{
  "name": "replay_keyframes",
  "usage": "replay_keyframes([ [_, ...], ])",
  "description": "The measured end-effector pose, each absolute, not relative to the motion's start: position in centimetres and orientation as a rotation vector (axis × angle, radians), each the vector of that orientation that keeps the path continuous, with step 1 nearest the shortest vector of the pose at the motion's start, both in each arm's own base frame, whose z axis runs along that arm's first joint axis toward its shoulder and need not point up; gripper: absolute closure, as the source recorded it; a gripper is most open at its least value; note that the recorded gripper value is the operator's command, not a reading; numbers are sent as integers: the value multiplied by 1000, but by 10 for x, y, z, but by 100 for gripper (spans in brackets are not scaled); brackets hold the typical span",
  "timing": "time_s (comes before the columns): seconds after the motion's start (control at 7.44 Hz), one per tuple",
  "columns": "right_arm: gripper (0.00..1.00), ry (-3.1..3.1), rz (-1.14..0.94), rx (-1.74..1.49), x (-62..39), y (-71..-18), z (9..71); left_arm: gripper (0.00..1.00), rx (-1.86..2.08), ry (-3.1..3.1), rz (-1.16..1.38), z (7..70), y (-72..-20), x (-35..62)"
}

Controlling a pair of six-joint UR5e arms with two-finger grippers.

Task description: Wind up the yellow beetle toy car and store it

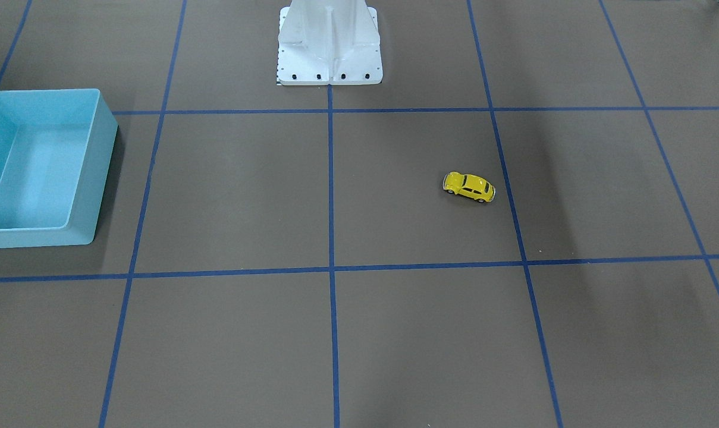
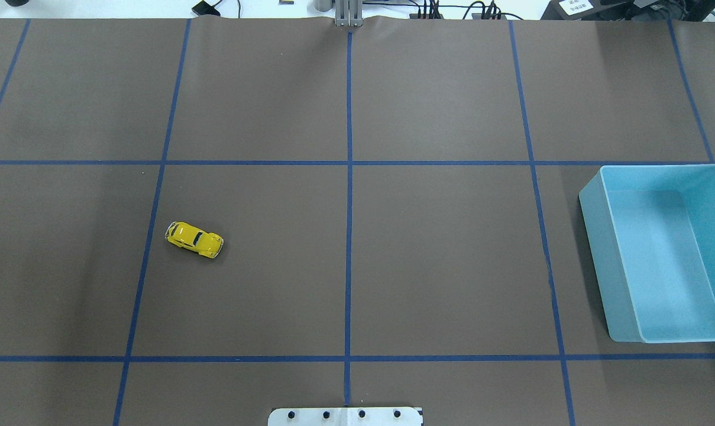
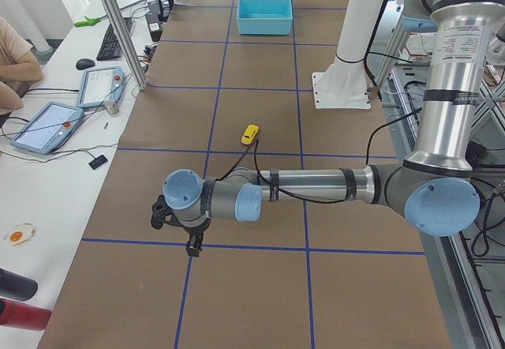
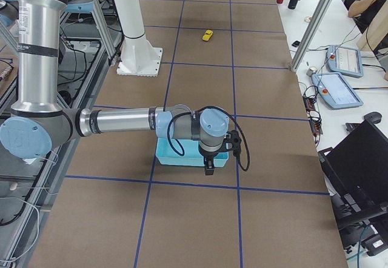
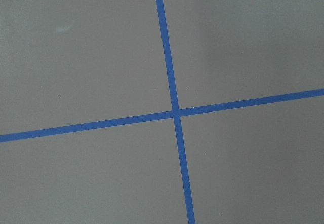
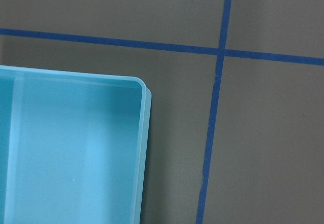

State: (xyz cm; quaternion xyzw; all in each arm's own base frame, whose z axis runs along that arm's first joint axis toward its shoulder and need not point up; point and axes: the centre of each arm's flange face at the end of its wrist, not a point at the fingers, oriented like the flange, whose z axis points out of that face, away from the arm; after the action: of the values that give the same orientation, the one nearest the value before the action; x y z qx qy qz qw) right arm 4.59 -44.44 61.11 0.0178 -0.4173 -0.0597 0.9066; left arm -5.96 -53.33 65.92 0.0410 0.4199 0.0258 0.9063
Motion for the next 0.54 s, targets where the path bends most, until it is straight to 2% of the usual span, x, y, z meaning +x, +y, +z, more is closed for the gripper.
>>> replay_keyframes([
  [0.54, 0, -838, -116, 26, 47, -446, 615, 1, 85, 866, 48, 658, -534, -60],
])
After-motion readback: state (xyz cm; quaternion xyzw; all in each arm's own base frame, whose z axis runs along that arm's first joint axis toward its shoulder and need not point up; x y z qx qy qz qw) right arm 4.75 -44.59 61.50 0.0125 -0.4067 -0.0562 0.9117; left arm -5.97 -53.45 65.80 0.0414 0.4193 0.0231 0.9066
